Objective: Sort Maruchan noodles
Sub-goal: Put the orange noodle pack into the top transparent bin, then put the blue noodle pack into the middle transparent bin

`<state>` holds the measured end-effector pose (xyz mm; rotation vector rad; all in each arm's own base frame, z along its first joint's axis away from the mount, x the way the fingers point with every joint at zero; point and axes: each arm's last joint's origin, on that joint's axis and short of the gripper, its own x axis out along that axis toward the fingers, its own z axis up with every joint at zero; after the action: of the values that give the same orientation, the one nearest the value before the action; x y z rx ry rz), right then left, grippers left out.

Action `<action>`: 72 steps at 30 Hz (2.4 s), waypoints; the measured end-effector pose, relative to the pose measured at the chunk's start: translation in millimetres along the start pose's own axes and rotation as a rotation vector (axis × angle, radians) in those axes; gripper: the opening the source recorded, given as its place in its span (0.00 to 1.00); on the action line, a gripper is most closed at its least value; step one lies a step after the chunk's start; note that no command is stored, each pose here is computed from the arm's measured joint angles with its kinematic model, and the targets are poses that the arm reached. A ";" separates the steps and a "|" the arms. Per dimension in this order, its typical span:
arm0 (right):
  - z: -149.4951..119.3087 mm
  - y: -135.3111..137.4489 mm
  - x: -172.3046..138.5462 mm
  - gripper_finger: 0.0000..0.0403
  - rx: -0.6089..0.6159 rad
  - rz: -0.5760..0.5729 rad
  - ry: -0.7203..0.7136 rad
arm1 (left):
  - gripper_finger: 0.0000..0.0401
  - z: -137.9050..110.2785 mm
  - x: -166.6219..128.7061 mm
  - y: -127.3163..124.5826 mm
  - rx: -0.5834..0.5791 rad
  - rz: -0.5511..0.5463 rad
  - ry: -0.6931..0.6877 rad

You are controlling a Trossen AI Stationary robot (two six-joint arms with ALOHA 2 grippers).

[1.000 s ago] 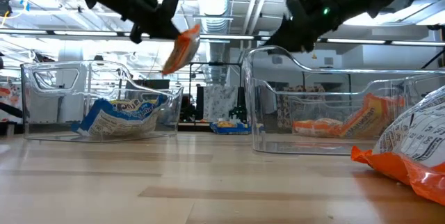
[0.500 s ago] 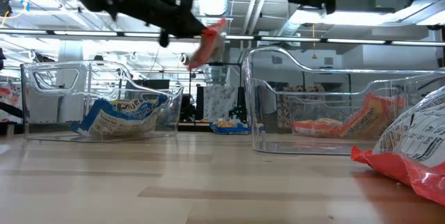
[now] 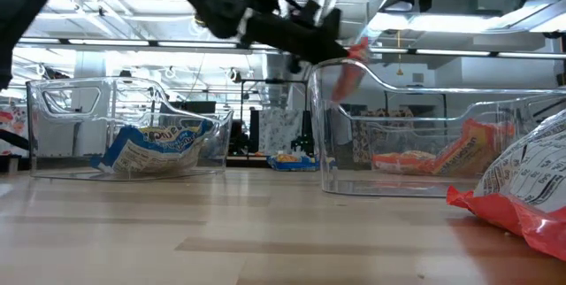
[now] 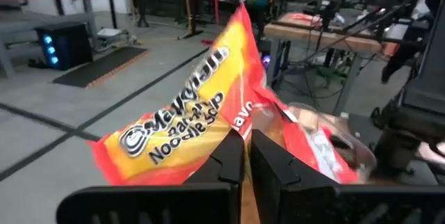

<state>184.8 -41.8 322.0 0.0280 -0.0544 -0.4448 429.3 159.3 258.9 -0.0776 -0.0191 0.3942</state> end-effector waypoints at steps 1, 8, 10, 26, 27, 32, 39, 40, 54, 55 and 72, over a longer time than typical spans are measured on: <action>0.3 -0.1 -0.3 0.56 0.000 0.000 -0.002 | 0.00 -0.2 9.9 -0.6 0.000 -0.009 -0.007; 0.9 1.2 -0.6 0.56 0.002 0.009 -0.008 | 0.02 -12.4 62.6 -9.0 -0.013 -0.103 -0.035; 0.8 1.2 -0.6 0.56 0.002 0.009 -0.007 | 0.04 -17.1 74.9 -11.2 -0.027 -0.103 -0.049; 0.8 1.2 -0.6 0.56 0.004 0.009 -0.006 | 0.40 -24.1 108.3 -8.1 -0.014 -0.095 0.032; 0.8 1.2 -0.6 0.56 0.004 0.010 -0.006 | 0.43 -16.3 105.8 -5.7 -0.006 -0.096 0.060; 0.8 1.3 -0.6 0.56 0.004 0.010 -0.006 | 0.48 45.2 74.0 11.2 0.065 -0.070 0.209; -0.8 1.3 -0.7 0.56 -0.001 0.010 0.009 | 0.48 101.8 7.7 40.0 0.108 -0.014 0.461; -1.7 1.3 -0.7 0.56 -0.005 0.010 0.018 | 0.48 107.5 -2.7 40.6 0.104 -0.026 0.462; -13.9 2.4 4.8 0.56 0.056 0.001 0.116 | 0.48 27.3 -192.6 11.2 0.015 -0.198 -0.033; -15.7 2.7 8.8 0.56 0.090 -0.004 0.115 | 0.48 23.0 -205.9 10.1 0.012 -0.206 -0.095; -91.6 -26.4 177.7 0.56 0.087 -0.290 0.729 | 0.48 27.4 -294.1 10.4 -0.045 -0.158 -0.395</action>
<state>339.0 -140.8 237.7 0.2840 0.6543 -0.6989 152.9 57.8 284.3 -0.0416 -0.4212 0.2457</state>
